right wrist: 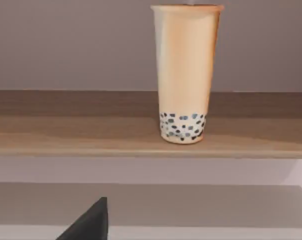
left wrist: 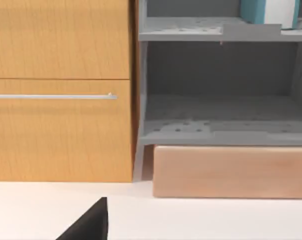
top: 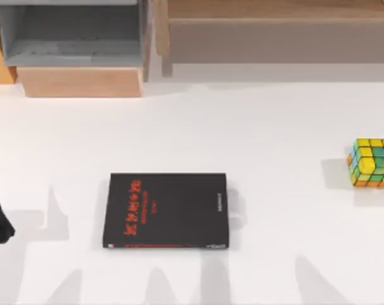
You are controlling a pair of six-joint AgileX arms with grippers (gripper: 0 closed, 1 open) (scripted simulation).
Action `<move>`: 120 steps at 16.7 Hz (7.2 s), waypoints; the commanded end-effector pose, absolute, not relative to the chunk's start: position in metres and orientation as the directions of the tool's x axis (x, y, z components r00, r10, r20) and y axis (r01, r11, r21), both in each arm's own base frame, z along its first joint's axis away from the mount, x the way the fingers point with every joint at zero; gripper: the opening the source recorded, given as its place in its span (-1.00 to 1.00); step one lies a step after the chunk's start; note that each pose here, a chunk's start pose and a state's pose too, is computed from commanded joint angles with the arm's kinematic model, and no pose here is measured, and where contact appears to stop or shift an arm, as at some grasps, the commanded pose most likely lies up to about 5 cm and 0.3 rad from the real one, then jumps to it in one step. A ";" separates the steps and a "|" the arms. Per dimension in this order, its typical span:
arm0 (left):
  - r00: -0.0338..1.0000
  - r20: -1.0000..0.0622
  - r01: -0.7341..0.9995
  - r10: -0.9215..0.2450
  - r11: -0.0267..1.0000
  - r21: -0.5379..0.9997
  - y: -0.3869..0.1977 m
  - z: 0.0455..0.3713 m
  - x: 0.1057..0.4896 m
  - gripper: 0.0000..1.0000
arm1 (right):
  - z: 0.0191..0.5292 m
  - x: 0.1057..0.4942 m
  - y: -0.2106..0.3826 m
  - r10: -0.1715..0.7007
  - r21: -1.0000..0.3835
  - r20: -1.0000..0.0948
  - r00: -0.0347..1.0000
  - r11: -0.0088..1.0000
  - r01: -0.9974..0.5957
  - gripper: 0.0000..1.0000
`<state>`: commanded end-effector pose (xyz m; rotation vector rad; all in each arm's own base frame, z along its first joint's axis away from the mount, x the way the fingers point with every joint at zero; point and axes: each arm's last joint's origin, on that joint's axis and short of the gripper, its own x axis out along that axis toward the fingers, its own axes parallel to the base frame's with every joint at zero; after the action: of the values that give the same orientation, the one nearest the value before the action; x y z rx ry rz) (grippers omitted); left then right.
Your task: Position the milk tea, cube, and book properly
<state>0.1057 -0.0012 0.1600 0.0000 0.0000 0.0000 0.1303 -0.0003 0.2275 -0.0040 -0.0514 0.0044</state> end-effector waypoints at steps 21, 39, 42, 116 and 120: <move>1.000 0.000 0.000 0.000 1.000 0.000 -0.001 0.160 0.106 1.00 | 0.228 0.389 -0.002 -0.016 -0.011 0.000 1.000 1.000 0.016 1.00; 1.000 0.000 0.000 0.000 1.000 0.000 -0.001 0.160 0.106 1.00 | 0.228 0.469 -0.003 -0.016 -0.011 0.000 1.000 1.000 0.016 1.00; 1.000 0.000 0.000 0.000 1.000 0.000 -0.001 0.160 0.106 1.00 | 0.228 0.469 -0.003 -0.016 -0.011 0.000 1.000 1.000 0.016 0.70; 1.000 0.000 0.000 0.000 1.000 0.000 -0.001 0.160 0.106 1.00 | 0.098 0.343 -0.086 -0.009 -0.008 -0.016 1.000 1.000 0.009 -0.85; 1.000 0.000 0.000 0.000 1.000 0.000 -0.001 0.160 0.106 1.00 | 0.098 0.343 -0.086 -0.009 -0.008 -0.016 1.000 1.000 0.009 -0.25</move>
<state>0.1057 -0.0012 0.1600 0.0000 0.0000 0.0000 0.3426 -0.0863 0.0980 -0.0076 0.0164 -0.0086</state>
